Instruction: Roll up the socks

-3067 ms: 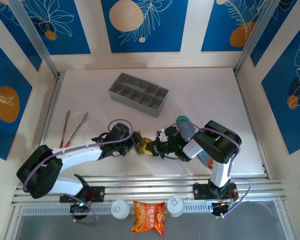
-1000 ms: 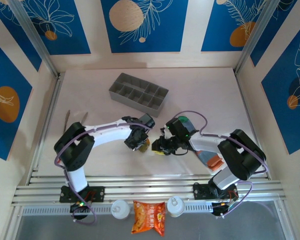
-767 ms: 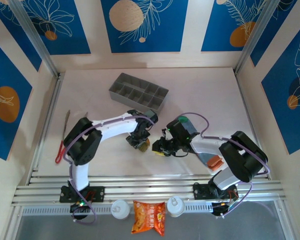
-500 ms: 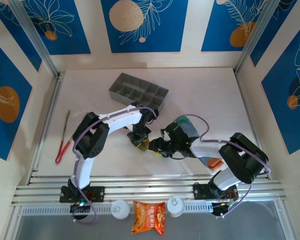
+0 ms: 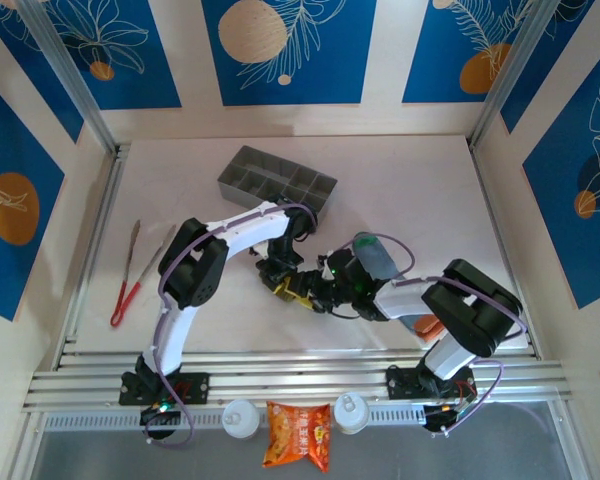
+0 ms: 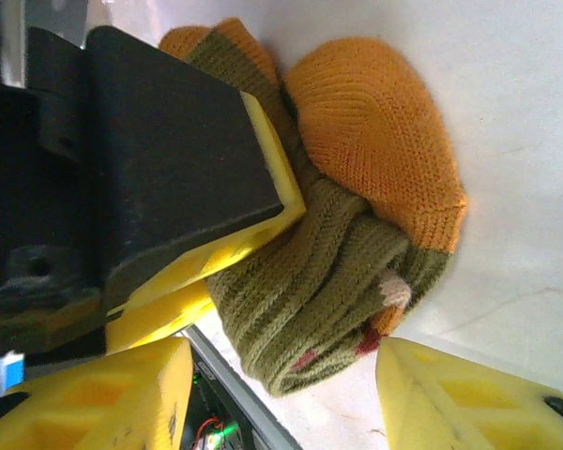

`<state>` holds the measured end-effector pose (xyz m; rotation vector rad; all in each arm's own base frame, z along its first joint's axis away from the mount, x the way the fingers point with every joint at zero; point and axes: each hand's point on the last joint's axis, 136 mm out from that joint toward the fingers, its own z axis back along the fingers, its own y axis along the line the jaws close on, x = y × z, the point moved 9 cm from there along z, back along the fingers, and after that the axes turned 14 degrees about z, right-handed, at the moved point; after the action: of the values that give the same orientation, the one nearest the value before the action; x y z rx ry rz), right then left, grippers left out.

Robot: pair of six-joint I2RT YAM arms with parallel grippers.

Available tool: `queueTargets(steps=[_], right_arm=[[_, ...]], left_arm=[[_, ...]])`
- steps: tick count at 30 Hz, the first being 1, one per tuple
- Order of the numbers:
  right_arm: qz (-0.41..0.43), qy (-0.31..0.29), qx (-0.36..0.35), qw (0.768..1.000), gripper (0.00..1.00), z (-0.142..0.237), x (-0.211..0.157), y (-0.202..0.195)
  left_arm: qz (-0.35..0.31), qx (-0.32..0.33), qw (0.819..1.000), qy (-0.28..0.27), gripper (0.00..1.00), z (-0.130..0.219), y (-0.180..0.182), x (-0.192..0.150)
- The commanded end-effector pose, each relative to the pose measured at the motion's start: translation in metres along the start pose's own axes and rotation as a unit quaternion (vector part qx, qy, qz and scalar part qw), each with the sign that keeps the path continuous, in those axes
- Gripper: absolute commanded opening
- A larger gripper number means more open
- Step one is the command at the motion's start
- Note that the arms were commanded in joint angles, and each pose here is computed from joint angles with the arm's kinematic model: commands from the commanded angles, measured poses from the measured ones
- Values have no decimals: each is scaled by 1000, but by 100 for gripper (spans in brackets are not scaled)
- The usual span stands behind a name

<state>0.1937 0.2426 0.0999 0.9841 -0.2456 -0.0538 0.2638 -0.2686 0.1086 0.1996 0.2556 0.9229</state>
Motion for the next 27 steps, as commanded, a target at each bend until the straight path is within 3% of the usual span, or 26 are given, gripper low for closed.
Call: queueTargets(steps=[1, 10, 21, 25, 27], right_arm=[[-11, -13, 14, 1000, 53, -6, 6, 7], [-41, -18, -15, 999, 44, -14, 17, -3], [-146, -7, -105, 984, 16, -15, 12, -35], [-193, 19, -156, 968, 0, -10, 4, -49], [-216, 39, -185, 958, 0, -7, -2, -57]], left_arm=[[-11, 65, 998, 22, 0, -87, -15, 3], [-31, 52, 998, 25, 0, -83, -16, 1], [-42, 22, 999, 28, 0, -68, -6, 0], [-44, 11, 999, 27, 0, -63, -3, -1], [-46, -1, 999, 21, 0, -56, -1, -1]])
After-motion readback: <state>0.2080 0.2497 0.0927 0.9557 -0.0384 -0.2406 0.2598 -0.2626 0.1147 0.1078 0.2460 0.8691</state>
